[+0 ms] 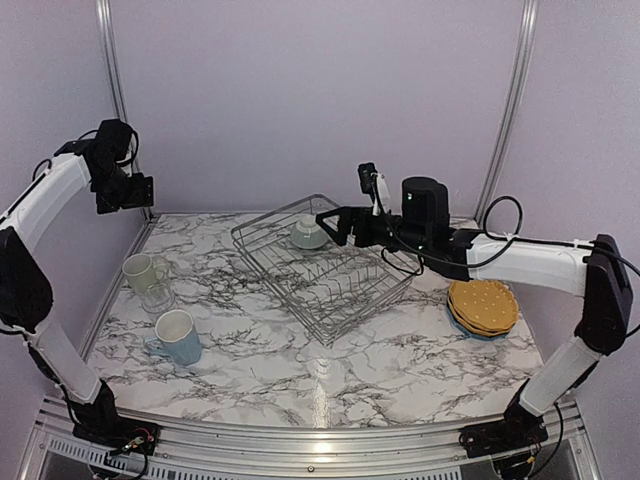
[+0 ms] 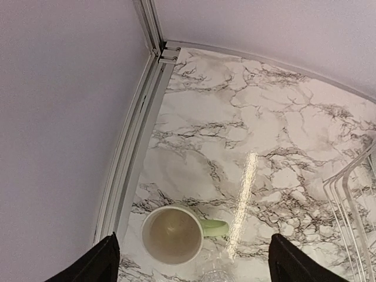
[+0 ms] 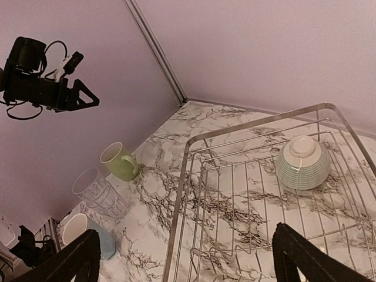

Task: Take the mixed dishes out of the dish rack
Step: Grab the bowl from the dish rack.

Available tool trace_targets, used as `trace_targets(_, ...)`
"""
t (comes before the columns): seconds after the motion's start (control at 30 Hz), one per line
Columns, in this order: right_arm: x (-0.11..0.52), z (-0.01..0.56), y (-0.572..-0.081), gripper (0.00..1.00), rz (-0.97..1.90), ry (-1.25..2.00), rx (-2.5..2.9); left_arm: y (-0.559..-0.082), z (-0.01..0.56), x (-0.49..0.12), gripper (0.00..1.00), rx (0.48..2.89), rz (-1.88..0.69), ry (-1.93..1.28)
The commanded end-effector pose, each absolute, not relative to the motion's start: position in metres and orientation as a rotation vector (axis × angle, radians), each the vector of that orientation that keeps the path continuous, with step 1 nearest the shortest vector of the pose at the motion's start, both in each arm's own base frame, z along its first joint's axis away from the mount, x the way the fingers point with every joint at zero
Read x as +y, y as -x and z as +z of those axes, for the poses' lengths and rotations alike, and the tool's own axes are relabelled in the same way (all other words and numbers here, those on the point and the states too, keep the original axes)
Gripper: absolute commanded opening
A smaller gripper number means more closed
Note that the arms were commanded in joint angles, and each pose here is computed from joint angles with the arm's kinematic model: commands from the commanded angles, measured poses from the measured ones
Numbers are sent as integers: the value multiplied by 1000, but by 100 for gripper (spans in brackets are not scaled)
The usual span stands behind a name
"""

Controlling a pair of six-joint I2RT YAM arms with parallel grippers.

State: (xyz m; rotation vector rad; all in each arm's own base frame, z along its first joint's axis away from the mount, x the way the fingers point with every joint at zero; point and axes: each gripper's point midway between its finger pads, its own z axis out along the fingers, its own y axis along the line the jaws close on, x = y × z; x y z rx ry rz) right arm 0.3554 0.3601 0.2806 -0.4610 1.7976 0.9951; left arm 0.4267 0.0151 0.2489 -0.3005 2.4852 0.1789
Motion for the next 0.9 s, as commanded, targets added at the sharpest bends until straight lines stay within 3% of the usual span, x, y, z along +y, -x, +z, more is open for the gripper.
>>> trace_targets(0.0,361,277,-371,98,864,463,1844,-414,310,-15,95,2371,15,226)
trace_targets(0.43,363,242,-431,99,491,487,1996,-379,393,-179,99,2046,-588,-164)
trace_targets(0.87,381,186,-511,98,421,456,2112,-352,319,-233,99,2144,-849,-170)
